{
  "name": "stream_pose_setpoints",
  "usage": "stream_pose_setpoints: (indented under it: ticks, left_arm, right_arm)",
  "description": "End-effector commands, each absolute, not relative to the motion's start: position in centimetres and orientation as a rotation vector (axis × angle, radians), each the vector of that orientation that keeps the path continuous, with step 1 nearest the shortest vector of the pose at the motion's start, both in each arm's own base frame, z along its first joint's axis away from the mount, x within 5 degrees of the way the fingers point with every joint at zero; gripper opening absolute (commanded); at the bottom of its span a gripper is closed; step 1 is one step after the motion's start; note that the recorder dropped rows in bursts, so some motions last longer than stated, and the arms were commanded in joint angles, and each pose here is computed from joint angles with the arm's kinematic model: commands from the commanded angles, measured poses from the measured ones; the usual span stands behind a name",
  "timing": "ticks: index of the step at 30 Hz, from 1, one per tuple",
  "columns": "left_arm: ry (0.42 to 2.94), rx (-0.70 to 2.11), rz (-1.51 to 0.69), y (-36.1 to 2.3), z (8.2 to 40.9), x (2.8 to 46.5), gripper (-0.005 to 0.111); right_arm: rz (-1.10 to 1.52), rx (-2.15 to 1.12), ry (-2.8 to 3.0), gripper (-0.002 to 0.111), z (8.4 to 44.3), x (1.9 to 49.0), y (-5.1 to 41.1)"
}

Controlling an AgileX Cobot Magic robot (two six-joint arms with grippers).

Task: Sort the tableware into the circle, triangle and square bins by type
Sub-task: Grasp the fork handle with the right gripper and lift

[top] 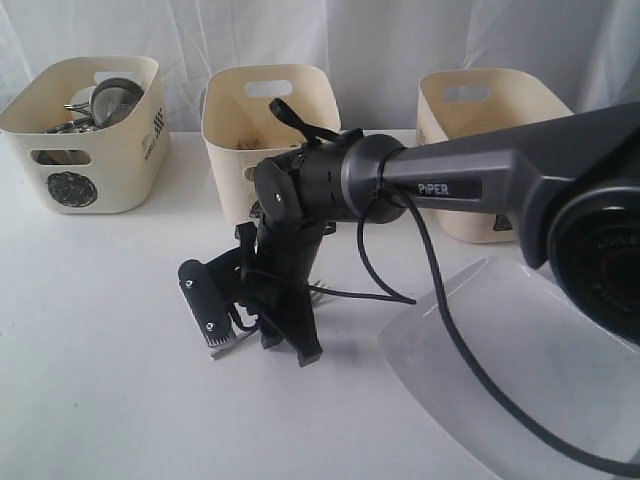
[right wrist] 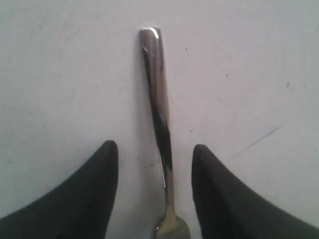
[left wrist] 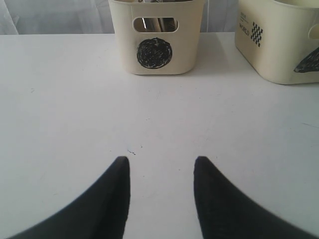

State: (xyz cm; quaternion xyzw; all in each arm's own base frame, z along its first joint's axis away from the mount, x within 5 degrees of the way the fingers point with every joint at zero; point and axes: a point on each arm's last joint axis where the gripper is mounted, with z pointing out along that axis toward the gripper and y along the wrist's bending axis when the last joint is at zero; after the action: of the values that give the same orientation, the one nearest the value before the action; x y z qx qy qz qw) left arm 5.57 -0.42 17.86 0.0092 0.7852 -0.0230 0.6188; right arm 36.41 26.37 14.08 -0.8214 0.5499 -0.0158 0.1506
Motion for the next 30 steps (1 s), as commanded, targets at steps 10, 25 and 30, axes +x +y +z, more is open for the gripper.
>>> stream_pose_setpoints:
  ticks: [10,25,30]
  left_arm:
    - [1.803,0.008,-0.063,-0.4,17.8,5.6,0.047]
    - [1.803,0.008,-0.063,-0.4,17.8,5.6,0.047]
    - [1.803,0.008,-0.063,-0.4,17.8,5.6,0.047]
  right_arm:
    - [0.102,-2.467,1.749,0.013,12.0,35.4,25.3]
    - [0.337,-2.111,1.991,0.000,17.8,33.9,26.1]
    - [0.409,-1.807,2.036,0.000,21.2,34.0,25.2]
